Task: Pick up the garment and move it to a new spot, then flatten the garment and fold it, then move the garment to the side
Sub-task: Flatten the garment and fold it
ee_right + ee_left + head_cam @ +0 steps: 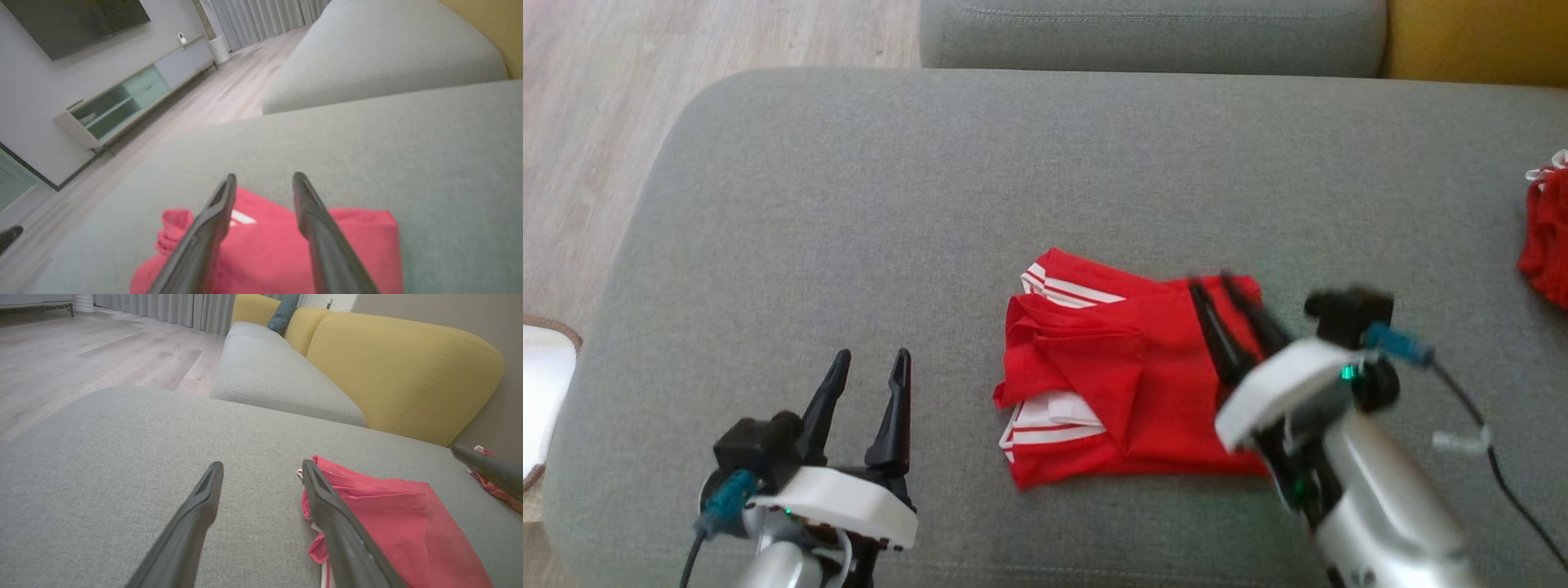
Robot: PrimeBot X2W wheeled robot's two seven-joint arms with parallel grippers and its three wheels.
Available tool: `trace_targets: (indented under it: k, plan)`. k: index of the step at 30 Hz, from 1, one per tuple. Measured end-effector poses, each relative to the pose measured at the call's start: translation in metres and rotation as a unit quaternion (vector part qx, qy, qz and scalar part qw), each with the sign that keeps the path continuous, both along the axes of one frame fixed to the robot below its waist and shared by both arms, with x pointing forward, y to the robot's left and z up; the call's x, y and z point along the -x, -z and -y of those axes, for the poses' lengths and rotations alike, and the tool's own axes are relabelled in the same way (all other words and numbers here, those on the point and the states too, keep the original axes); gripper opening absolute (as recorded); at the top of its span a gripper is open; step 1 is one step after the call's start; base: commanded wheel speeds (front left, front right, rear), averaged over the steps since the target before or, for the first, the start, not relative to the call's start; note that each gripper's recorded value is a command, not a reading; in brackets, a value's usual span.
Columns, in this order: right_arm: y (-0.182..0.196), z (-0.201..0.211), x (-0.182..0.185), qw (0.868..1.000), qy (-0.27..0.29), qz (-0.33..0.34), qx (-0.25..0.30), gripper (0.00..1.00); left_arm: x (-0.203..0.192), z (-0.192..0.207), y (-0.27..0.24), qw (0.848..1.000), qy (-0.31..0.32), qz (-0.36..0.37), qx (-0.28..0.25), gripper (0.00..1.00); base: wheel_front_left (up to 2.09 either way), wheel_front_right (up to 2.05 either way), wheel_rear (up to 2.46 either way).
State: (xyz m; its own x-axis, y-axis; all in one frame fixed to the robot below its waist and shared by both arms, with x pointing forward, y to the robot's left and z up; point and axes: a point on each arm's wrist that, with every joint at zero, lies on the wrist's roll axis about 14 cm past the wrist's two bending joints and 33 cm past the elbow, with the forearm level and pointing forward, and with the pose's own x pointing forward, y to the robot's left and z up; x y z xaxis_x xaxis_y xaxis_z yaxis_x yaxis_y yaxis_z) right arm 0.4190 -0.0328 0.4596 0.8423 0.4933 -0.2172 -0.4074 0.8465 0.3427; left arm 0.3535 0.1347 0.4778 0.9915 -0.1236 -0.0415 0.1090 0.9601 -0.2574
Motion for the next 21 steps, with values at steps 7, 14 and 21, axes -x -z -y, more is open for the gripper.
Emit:
trace_targets:
  k: [7, 14, 21]
  plan:
    - [0.053, -0.008, 0.04, 0.996, -0.037, -0.076, 0.037, 0.0, 0.0, -0.004, 0.003, 1.0, -0.006, -0.005, -0.001, 1.0, 0.0, 0.0, 0.0]
    - [0.063, -0.038, 0.046, 0.992, -0.084, -0.084, 0.051, 0.0, 0.002, -0.014, 0.005, 1.0, -0.022, -0.009, -0.004, 1.0, 0.0, 0.0, 0.0]
    - [0.051, -0.091, 0.06, 0.981, -0.18, -0.057, 0.052, 0.0, 0.003, -0.022, 0.004, 0.999, -0.035, -0.008, -0.007, 1.0, 0.0, 0.0, 0.0]
